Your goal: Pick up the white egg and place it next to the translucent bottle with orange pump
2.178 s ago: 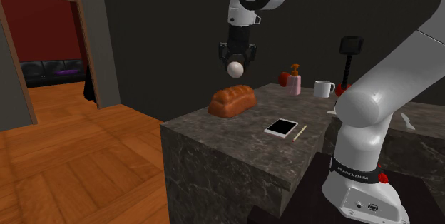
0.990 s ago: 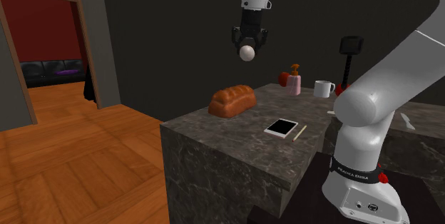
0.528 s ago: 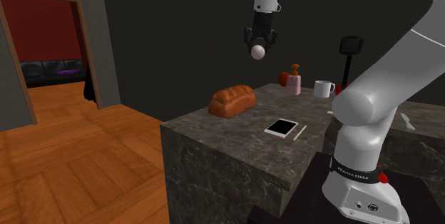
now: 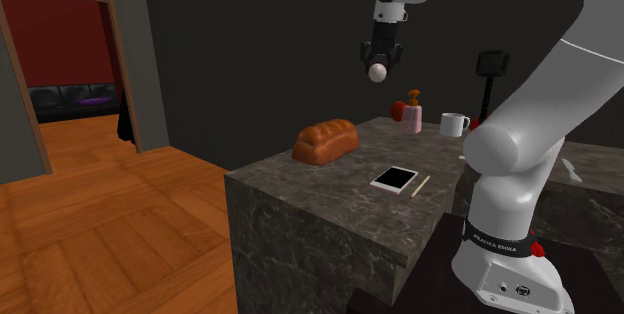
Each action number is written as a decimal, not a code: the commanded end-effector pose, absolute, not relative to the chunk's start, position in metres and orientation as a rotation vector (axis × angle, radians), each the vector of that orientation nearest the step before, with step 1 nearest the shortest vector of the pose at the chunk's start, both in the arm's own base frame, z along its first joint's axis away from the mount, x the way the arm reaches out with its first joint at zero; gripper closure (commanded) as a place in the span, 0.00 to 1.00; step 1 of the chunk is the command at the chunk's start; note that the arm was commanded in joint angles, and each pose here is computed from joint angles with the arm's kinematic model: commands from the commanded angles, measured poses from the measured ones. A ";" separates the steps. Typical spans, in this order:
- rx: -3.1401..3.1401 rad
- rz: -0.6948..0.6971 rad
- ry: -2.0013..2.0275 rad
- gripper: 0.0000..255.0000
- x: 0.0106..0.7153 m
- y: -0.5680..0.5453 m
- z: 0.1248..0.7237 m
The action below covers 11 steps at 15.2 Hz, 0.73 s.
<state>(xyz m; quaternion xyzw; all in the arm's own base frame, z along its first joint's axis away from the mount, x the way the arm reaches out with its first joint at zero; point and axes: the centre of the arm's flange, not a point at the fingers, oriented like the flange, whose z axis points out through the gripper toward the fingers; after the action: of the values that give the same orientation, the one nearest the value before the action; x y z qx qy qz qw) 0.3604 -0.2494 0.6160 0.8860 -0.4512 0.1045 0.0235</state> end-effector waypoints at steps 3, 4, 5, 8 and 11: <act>2.743 0.324 -1.395 1.00 0.351 -0.301 0.617; 2.743 0.324 -1.395 1.00 0.349 -0.314 0.617; 2.743 0.324 -1.395 1.00 0.347 -0.327 0.617; 2.743 0.324 -1.395 1.00 0.341 -0.366 0.617; 2.743 0.324 -1.395 1.00 0.335 -0.405 0.617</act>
<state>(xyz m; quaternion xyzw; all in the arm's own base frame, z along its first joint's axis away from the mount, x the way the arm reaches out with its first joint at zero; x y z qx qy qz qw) 0.3365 -0.3922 0.6190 0.8860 -0.4511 0.1046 0.0231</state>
